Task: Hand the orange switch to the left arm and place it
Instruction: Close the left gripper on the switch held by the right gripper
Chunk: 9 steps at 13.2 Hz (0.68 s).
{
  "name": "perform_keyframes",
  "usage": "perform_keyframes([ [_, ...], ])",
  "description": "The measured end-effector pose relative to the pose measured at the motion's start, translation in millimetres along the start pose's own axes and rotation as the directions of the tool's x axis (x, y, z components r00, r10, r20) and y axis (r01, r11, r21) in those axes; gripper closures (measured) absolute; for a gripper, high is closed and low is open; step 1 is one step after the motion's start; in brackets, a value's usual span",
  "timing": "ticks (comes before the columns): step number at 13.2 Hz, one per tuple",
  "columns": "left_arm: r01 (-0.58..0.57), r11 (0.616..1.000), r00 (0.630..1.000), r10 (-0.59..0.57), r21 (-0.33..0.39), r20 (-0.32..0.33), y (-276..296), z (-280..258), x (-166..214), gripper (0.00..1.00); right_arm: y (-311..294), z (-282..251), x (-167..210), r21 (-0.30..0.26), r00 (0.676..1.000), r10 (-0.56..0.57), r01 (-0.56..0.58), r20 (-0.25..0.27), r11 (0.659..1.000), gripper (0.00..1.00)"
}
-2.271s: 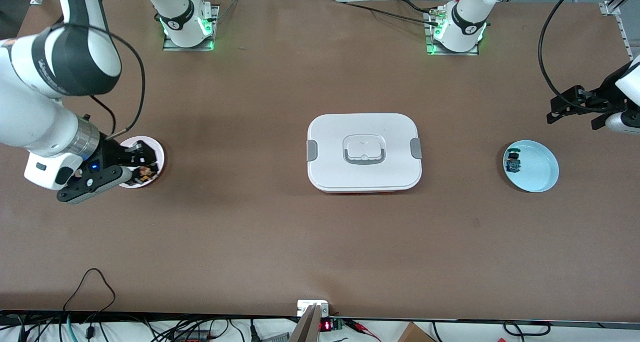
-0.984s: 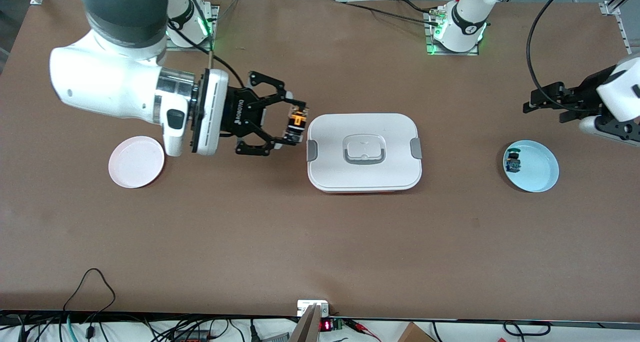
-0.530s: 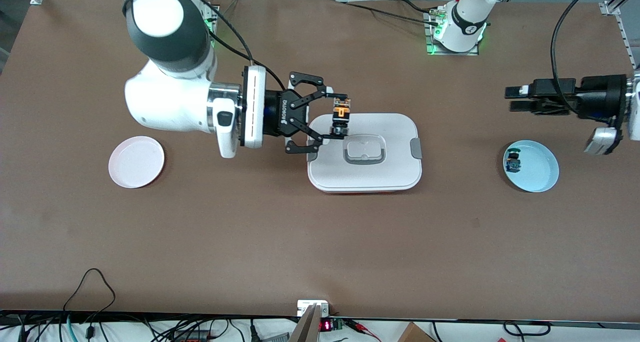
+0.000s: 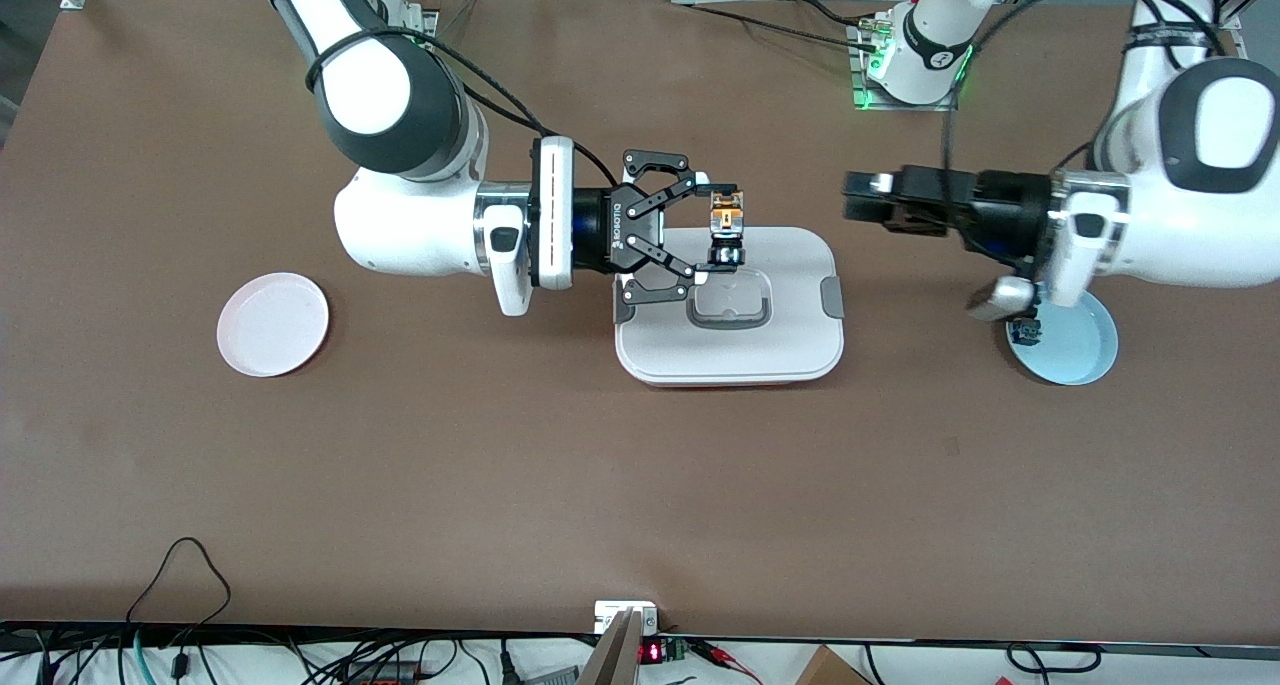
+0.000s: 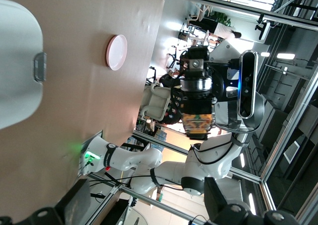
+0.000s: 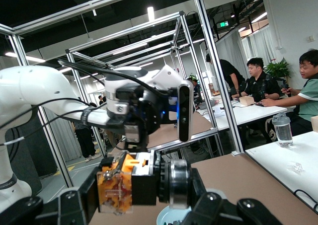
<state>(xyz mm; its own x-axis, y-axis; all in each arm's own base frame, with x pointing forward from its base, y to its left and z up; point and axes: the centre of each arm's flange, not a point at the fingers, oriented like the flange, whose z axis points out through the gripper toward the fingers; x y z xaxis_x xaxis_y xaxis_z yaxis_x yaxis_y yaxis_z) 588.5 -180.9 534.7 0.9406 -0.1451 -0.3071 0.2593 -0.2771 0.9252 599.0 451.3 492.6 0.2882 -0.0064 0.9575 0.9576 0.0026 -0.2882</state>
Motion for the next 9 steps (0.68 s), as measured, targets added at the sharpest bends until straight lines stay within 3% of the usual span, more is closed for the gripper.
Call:
perform_keyframes([
  [4,-0.007,1.000,0.997,0.008,0.019,-0.073,35,37,-16,0.00,-3,10,-4,-0.063,0.999,-0.033,0.034,0.014,0.997,0.28],
  [9,-0.003,1.000,0.991,0.005,0.016,-0.132,28,64,-4,0.00,-7,17,-6,-0.077,0.999,-0.039,0.039,-0.002,0.996,0.28],
])
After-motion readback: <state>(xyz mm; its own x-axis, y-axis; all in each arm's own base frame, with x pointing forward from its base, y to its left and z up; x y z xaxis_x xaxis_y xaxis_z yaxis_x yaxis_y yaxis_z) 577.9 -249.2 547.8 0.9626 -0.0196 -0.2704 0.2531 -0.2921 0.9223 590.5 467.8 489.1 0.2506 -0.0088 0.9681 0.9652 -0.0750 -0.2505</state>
